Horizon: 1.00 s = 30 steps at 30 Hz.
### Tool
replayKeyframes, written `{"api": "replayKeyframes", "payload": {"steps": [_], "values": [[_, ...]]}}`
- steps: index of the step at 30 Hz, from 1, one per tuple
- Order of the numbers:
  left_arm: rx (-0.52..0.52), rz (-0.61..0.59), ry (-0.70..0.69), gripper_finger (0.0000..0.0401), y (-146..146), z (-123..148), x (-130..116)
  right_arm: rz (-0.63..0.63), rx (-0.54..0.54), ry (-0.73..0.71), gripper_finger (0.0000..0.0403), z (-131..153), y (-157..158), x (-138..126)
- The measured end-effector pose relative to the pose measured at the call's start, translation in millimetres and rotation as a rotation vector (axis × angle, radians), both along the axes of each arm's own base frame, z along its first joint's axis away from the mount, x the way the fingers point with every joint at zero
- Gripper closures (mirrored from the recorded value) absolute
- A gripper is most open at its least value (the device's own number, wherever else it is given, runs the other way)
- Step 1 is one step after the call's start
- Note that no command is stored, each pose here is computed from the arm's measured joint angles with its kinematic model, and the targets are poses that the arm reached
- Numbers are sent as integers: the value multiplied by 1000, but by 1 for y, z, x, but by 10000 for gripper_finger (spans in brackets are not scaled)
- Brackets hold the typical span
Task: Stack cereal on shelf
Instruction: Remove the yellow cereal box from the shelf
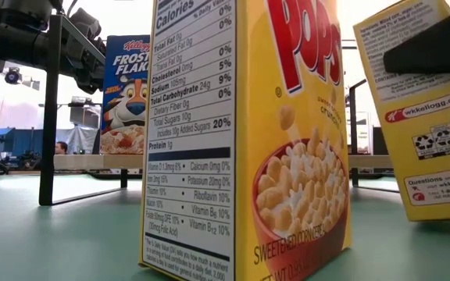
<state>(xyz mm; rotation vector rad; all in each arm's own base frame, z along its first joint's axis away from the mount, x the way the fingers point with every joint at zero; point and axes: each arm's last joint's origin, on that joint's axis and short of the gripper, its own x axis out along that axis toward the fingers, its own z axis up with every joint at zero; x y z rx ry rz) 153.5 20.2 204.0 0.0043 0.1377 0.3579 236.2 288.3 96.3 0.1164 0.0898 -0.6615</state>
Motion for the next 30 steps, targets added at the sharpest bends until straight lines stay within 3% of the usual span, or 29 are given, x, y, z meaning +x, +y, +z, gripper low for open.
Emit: {"api": "replayKeyframes", "payload": {"steps": [4,13,23,30], "values": [[0,0,0,168,0,0,0,3,1,-2,94,1,0,-1],[0,0,0,168,0,0,0,26,1,-4,23,4,5,-8],[0,0,0,168,0,0,0,42,46,-35,17,9,11,-13],[0,0,0,168,0,0,0,67,88,-17,16,43,15,-23]]}}
